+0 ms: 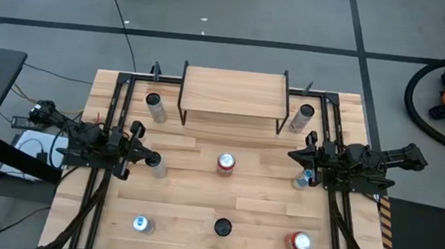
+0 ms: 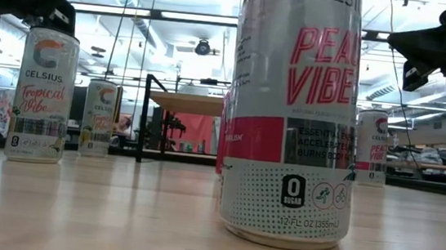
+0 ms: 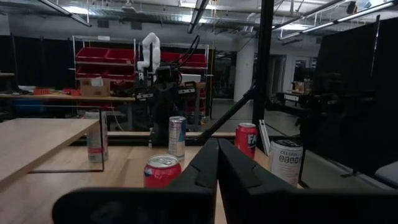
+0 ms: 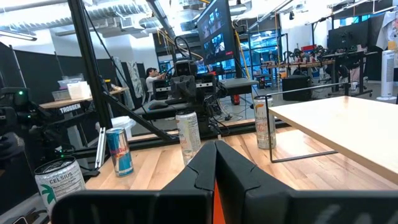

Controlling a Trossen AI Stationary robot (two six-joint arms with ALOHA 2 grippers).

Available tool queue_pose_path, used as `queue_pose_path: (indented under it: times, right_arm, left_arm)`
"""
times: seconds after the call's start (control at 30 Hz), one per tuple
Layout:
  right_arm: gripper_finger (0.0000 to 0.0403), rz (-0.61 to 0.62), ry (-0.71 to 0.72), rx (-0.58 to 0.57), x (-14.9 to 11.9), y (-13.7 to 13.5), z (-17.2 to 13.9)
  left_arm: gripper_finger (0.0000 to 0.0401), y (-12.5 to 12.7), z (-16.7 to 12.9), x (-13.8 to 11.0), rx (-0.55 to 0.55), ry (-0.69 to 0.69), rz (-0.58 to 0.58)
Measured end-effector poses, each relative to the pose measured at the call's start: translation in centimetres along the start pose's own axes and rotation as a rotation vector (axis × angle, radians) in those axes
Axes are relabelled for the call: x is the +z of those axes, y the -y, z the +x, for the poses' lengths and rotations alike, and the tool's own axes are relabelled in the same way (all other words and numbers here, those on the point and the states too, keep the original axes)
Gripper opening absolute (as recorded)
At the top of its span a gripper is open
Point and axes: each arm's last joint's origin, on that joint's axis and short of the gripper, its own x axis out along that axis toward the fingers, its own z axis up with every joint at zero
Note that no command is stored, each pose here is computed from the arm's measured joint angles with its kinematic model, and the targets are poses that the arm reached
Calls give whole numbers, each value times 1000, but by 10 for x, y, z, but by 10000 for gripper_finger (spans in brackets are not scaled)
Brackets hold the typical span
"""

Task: Place canned beverage on shelf
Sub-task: Put the bottom white yellow soda can on the shelf

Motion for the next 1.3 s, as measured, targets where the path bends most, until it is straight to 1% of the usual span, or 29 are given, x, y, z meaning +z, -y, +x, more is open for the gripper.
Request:
queue_pose_path:
  times: [0.1,0.2,0.3,0.43,0.63,0.77,0.9,1.07,1.2,1.3]
  right_arm:
    - [16,0,0,0,0,0,0]
    - [16,0,0,0,0,0,0]
    - [16,0,0,0,0,0,0]
    - [16,0,0,0,0,0,0]
    - [16,0,0,0,0,0,0]
    - [16,0,0,0,0,0,0]
    - [16,0,0,0,0,0,0]
    - [16,0,0,0,0,0,0]
    - [16,0,0,0,0,0,0]
    - [16,0,0,0,0,0,0]
  left_arm:
    - [45,0,0,0,0,0,2]
    - [84,0,0,0,0,1,12]
    - [126,0,0,0,-1,0,82]
    - [175,0,0,-1,-3,-13,131]
    - [228,0,0,-2,-4,-19,140]
    - [250,0,0,-2,-6,-18,119]
    - [263,0,0,-3,-4,-26,95]
    - [268,0,0,-3,6,-28,95]
    - [268,0,0,-3,10,-28,145]
    - [268,0,0,-3,11,-32,156]
